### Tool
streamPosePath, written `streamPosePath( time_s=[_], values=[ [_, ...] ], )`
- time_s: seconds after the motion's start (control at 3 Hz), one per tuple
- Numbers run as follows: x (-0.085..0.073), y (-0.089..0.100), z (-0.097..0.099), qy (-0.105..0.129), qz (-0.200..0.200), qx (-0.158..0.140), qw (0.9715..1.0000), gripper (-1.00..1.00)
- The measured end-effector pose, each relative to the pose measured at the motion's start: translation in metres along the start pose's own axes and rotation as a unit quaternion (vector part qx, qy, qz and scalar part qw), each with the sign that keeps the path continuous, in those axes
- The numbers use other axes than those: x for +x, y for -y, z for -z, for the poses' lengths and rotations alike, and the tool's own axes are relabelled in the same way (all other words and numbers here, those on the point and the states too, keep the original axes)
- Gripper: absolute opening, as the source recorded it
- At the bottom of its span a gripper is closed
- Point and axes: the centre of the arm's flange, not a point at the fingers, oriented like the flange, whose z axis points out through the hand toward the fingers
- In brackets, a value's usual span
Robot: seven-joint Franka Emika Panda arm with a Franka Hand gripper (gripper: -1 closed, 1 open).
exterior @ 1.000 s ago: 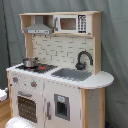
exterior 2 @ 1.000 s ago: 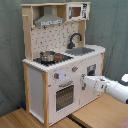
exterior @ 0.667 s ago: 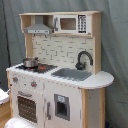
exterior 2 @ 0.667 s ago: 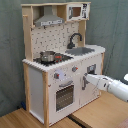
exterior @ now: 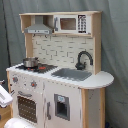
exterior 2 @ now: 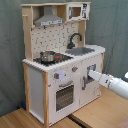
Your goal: Play with the kitchen
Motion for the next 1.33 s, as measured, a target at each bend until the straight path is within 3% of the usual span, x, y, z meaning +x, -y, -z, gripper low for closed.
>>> streamPosePath(
  time_s=[0.67, 1.33],
  values=[
    [-0.029, -0.001, -0.02, -0.019, -0.078, 0.021, 0.9966, 1.0],
    [-0.051, 0.02, -0.044, -0.027, -0.131, 0.047, 0.9899, 1.0]
  ],
)
